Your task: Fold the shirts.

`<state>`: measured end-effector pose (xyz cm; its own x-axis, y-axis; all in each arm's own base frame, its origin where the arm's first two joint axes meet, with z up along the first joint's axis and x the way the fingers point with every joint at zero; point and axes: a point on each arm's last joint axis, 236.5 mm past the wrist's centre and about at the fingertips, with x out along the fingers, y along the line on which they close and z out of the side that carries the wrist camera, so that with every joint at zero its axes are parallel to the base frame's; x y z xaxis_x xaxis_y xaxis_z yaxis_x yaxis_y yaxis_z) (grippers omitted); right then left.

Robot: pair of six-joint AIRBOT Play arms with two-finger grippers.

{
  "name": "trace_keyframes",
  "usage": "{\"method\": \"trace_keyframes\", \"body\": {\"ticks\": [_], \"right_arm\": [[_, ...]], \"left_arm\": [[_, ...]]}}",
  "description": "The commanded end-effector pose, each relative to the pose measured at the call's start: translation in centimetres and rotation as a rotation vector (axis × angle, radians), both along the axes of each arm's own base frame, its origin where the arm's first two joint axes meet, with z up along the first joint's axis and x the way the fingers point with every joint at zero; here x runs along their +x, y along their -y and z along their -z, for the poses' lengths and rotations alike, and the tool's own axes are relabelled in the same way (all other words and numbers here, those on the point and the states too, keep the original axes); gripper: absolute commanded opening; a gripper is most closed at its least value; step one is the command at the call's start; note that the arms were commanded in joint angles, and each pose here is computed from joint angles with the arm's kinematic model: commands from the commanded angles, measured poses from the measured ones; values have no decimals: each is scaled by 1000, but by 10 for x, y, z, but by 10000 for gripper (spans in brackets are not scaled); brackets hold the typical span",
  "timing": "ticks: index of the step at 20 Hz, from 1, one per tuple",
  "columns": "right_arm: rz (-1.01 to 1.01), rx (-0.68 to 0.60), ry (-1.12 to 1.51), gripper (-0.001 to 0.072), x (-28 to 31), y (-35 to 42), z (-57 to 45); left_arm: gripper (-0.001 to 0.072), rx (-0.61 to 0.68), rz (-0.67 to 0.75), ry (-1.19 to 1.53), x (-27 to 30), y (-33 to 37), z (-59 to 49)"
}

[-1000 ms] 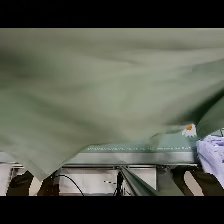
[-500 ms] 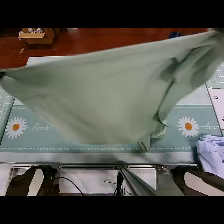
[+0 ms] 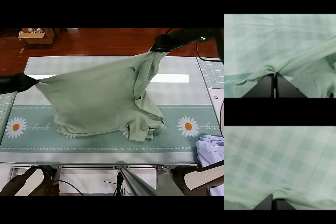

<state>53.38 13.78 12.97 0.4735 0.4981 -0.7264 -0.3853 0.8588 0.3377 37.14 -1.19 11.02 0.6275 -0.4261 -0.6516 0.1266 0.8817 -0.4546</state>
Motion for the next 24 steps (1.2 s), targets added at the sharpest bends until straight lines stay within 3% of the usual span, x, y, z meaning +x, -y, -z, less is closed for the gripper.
{"method": "trace_keyframes", "body": {"ticks": [1,8,9,11,12,14,16,17,21,23,24], "right_arm": [[69,-28,87,17,43,8,23],[83,-49,-152,21,30,11,106],[84,-48,-143,94,31,11,102],[87,-55,-97,368,30,19,78],[79,-71,-81,383,23,27,62],[86,-189,-84,383,-1,67,36],[144,-390,-178,383,-38,131,29],[207,-422,-236,382,-53,158,27],[284,-247,-315,383,-77,186,31],[287,-175,-345,383,-85,189,38],[290,-151,-359,383,-89,190,41]], "left_arm": [[20,13,-24,-65,27,-20,55],[27,-98,31,-323,28,16,145],[92,-103,33,-321,29,17,144],[361,-105,40,-297,34,11,126],[452,-108,61,-299,31,3,112],[465,-106,82,-390,7,-19,99],[466,-135,37,-540,-32,-39,104],[465,-170,33,-593,-51,-40,108],[494,-268,27,-727,-118,-13,143],[708,-318,37,-804,-143,4,161],[708,-331,39,-825,-151,9,167]]}}
